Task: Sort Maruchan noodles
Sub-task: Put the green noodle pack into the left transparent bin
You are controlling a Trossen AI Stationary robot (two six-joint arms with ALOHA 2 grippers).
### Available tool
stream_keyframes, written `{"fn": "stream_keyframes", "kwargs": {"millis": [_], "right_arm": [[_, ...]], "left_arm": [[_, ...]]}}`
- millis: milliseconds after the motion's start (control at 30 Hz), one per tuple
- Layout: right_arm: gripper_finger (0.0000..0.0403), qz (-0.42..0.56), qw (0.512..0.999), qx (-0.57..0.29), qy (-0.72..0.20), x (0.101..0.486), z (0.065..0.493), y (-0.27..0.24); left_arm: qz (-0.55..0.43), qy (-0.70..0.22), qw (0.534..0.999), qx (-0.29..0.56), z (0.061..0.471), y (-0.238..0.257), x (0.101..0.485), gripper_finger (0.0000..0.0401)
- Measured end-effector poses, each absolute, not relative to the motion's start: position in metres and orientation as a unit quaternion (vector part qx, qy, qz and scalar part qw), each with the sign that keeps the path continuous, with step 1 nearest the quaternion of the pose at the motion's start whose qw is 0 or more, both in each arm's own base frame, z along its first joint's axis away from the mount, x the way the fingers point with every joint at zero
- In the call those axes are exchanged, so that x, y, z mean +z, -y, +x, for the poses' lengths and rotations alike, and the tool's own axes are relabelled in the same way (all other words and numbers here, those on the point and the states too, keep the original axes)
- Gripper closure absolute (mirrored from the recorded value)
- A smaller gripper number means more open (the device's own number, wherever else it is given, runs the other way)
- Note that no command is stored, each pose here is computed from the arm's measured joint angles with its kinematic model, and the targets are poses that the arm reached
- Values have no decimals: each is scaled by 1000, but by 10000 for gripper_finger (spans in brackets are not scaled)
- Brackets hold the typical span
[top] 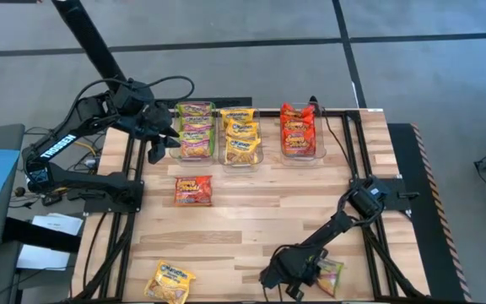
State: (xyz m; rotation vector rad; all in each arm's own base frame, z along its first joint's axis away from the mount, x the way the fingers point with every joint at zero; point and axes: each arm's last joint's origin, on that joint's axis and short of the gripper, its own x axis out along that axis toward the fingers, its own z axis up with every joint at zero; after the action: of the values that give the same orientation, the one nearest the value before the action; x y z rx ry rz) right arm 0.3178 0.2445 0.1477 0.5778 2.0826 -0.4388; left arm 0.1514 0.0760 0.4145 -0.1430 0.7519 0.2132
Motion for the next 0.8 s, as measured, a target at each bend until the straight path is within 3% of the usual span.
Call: {"fn": "stream_keyframes", "kwargs": {"millis": [367, 800], "right_arm": [[388, 161, 586, -243, -756, 213, 351, -205], [388, 46, 654, -195, -729, 232, 394, -118]], "left_arm": [[-83, -365, 921, 109, 152, -76, 414, 248], [-102, -363, 918, 121, 152, -77, 414, 248]]}}
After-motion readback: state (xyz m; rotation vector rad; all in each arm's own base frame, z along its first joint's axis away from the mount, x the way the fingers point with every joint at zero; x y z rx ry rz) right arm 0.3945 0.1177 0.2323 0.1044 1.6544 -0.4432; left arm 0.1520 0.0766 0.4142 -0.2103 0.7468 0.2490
